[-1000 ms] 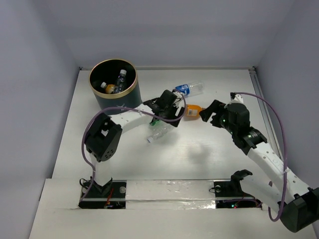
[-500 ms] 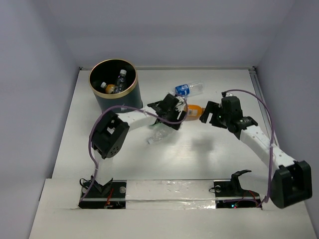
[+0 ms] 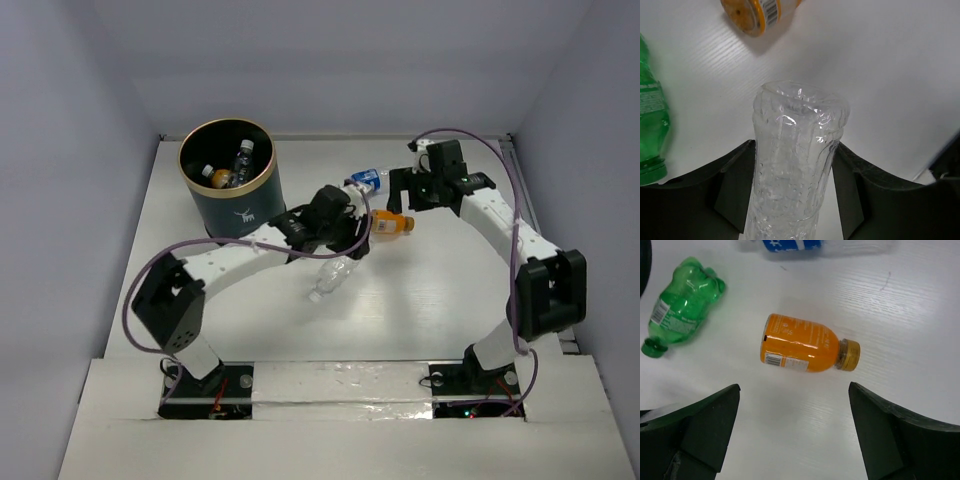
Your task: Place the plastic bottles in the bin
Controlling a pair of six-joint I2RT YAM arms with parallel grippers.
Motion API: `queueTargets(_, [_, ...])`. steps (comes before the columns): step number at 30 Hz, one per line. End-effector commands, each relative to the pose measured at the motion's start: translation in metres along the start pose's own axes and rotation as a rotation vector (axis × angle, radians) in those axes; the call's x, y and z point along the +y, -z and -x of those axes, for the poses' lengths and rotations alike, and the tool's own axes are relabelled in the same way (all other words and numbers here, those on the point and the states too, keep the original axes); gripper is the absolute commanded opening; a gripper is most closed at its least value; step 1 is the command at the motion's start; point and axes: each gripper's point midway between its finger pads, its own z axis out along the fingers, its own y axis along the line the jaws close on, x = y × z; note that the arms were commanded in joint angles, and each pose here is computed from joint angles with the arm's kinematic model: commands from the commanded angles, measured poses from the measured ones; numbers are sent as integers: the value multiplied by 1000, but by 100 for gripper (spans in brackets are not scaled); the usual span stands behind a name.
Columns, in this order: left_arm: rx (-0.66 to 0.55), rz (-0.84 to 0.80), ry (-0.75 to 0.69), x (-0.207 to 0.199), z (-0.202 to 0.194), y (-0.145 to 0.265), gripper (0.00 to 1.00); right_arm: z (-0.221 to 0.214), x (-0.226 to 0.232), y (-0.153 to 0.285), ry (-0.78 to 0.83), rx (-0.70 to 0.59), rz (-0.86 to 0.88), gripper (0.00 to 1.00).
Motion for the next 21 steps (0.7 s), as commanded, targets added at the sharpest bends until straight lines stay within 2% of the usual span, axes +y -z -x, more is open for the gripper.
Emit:
queueTargets(1, [-152,-48,43,-19,41,52,37,-10,8,-4,219,91,116,94])
queueTargets(3, [-182,-38,47,-20,49,68,37,-7,17,-1,279,82,175,93])
queueTargets(7, [-265,14,68,-15,66,110,36,6,14,0,337,65,162,94])
queueTargets(11, [-335,26,118,-6,85,142,36,13,10,-11,428,116,93,97])
queueTargets(15, [-408,9,143,4,109,176,36,6,10,-17,469,175,108,100])
queueTargets(21, [-459,-1,205,32,122,210,36,-12,15,-36,519,264,131,100])
